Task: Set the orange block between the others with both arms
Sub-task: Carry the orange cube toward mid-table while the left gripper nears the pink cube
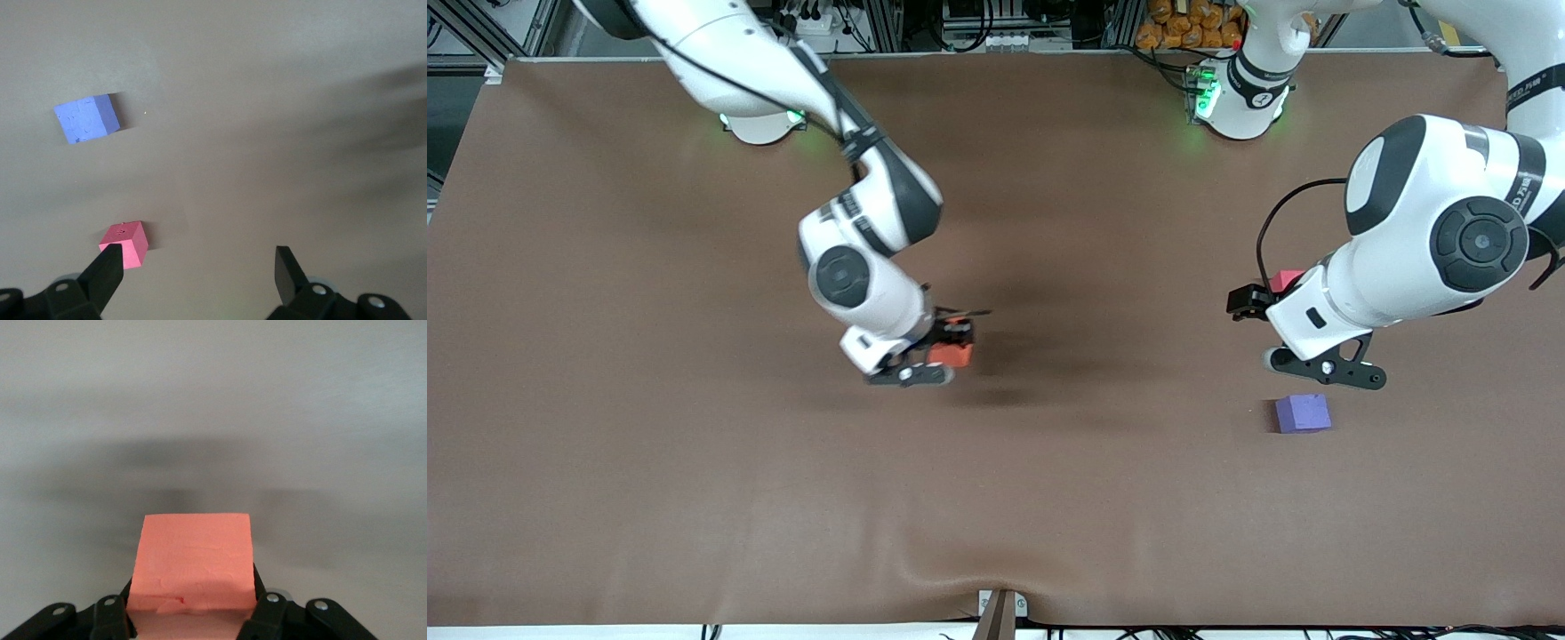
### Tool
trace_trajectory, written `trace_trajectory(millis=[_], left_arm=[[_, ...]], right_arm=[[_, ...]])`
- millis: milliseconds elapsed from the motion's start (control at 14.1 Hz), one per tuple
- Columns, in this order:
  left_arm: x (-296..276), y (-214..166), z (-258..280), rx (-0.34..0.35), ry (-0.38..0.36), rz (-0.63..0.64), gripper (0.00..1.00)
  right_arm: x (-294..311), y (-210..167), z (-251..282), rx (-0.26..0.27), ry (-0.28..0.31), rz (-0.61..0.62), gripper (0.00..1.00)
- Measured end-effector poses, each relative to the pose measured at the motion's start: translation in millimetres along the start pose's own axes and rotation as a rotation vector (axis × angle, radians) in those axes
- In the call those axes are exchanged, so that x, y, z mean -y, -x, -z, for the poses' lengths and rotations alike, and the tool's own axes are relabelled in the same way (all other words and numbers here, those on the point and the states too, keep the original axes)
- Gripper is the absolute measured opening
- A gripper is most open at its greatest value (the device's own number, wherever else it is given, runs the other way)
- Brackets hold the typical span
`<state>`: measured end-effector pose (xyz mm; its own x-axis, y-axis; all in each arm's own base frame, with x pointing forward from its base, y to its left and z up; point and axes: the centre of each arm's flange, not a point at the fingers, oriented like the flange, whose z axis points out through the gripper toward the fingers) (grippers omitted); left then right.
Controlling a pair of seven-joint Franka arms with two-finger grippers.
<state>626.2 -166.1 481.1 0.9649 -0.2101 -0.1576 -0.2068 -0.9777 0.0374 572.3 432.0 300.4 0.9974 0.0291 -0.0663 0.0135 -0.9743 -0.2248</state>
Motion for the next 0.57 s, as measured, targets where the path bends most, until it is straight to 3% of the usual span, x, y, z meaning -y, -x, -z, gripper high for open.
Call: trace_trajectory(millis=[213, 568], left_arm=[[1.9, -0.2, 1.2, -0.003, 0.0, 0.003, 1.0], [0.6, -2.5, 3.4, -0.025, 0.002, 0.001, 1.0]], right_arm=[[34.1, 24.9, -22.8, 0.002, 0.007, 0.07, 0.59], [41.4, 9.9, -35.9, -0.024, -0.009, 0.14, 0.59]])
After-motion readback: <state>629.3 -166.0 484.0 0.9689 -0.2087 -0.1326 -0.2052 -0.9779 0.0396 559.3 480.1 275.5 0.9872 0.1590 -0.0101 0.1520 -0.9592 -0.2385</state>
